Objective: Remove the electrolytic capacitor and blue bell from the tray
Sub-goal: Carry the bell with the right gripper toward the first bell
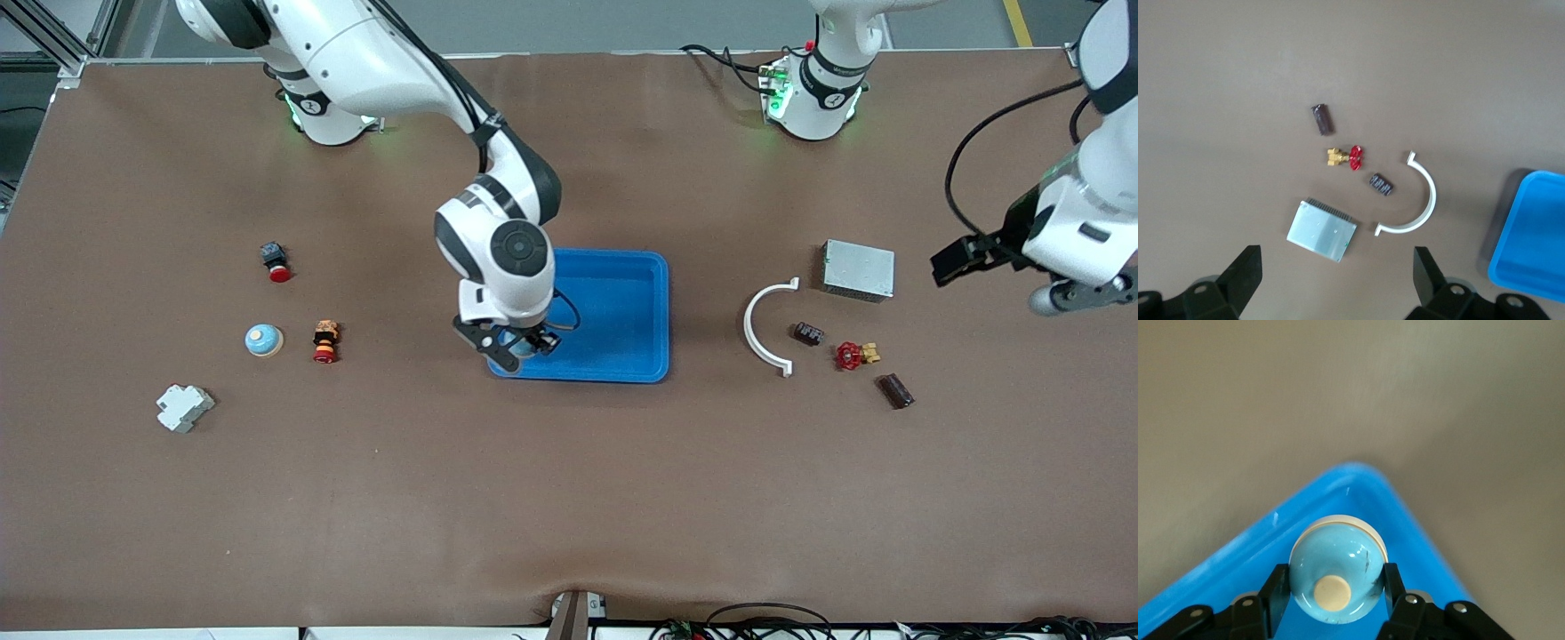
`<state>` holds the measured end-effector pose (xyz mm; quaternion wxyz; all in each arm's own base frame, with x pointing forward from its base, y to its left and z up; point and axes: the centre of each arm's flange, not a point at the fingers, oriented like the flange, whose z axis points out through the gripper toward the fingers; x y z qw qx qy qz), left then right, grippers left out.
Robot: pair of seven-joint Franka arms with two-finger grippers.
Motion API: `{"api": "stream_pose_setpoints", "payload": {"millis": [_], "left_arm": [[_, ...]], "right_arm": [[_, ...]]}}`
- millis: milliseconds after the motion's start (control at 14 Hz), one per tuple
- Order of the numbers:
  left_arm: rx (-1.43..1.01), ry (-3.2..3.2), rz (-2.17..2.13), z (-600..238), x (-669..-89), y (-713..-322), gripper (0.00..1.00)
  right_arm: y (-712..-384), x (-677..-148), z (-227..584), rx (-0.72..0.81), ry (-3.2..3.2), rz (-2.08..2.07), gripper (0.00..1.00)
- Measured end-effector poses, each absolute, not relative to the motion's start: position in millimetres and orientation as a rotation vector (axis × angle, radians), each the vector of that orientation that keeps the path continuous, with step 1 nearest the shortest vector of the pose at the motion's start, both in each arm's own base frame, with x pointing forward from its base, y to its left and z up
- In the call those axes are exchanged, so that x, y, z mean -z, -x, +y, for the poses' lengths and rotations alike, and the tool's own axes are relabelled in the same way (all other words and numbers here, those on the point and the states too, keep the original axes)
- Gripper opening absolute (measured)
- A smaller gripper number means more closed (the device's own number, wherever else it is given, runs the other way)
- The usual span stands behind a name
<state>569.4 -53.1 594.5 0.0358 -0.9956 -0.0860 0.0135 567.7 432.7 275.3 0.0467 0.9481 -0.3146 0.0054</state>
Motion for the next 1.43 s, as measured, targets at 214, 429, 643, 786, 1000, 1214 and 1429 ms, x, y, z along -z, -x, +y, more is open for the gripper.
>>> {"api": "stream_pose_setpoints", "payload": {"millis": [214, 429, 643, 786, 1000, 1214, 1429], "left_arm": [[-0.031, 3.061, -0.135, -44.7, -613.2, -551.0, 1.0], [-0.013, 3.062, -0.108, -29.2, -625.5, -538.7, 1.0], [-0.021, 3.061, -0.114, -26.3, -624.1, -536.2, 1.0], [-0.033, 3.061, -0.108, -28.2, -620.6, -535.8, 1.0], [-0.032, 3.06, -0.102, -30.5, -623.2, -532.5, 1.0], [-0.012, 3.06, -0.102, -29.5, -638.3, -520.9, 1.0], [-0.017, 3.061, -0.082, -28.2, -640.8, -516.7, 1.0]], "right_arm": [[-608.9, -319.6, 364.8, -0.005, -2.937, -0.825, 0.62], [-639.4, -352.7, 293.3, 0.026, -2.98, -0.675, 0.62], [-665.7, -363.3, 221.5, 0.043, -3.016, -0.544, 0.62], [-677.8, -360.3, 176.9, 0.062, -3.028, -0.478, 0.62], [-687.9, -350.7, 121.0, 0.071, -3.046, -0.396, 0.62], [-689.0, -328.9, 77.7, 0.065, -3.066, -0.306, 0.62], [-686.4, -307.7, 34.7, 0.049, -3.083, -0.207, 0.62]]}}
